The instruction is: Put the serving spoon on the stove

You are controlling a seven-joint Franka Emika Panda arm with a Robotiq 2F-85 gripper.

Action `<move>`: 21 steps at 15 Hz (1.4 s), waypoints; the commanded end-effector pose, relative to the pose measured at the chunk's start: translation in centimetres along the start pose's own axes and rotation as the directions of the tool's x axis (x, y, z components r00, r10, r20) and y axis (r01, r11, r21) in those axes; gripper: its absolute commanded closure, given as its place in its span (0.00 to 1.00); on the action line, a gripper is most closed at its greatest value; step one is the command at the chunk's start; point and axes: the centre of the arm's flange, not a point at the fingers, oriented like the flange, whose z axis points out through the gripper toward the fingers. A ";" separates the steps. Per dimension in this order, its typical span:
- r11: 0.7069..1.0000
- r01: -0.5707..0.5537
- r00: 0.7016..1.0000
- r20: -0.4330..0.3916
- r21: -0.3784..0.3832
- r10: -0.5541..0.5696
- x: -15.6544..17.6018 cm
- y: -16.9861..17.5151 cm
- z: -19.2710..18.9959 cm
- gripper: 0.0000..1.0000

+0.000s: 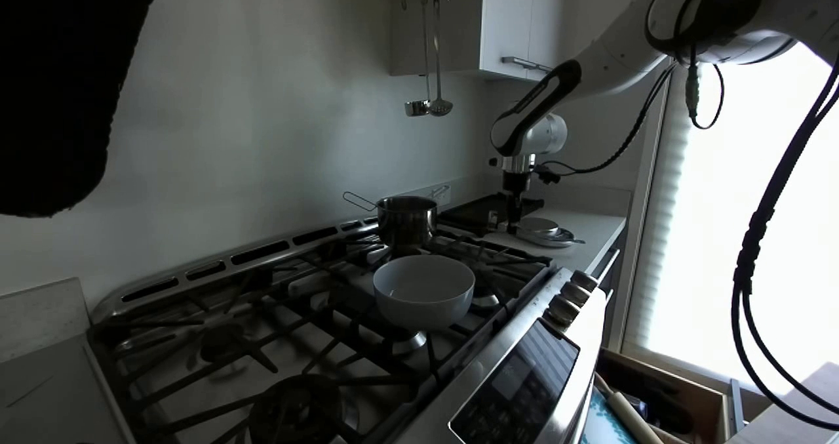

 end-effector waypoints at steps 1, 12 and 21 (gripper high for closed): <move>0.996 0.090 0.996 0.002 0.026 -0.090 -0.7 -2.5 -4.2 0.95; 0.958 0.288 0.957 0.024 0.000 -0.288 0.4 -4.5 -9.1 0.95; 0.985 0.166 0.986 0.006 -0.050 -0.166 -0.2 -2.7 -6.0 0.72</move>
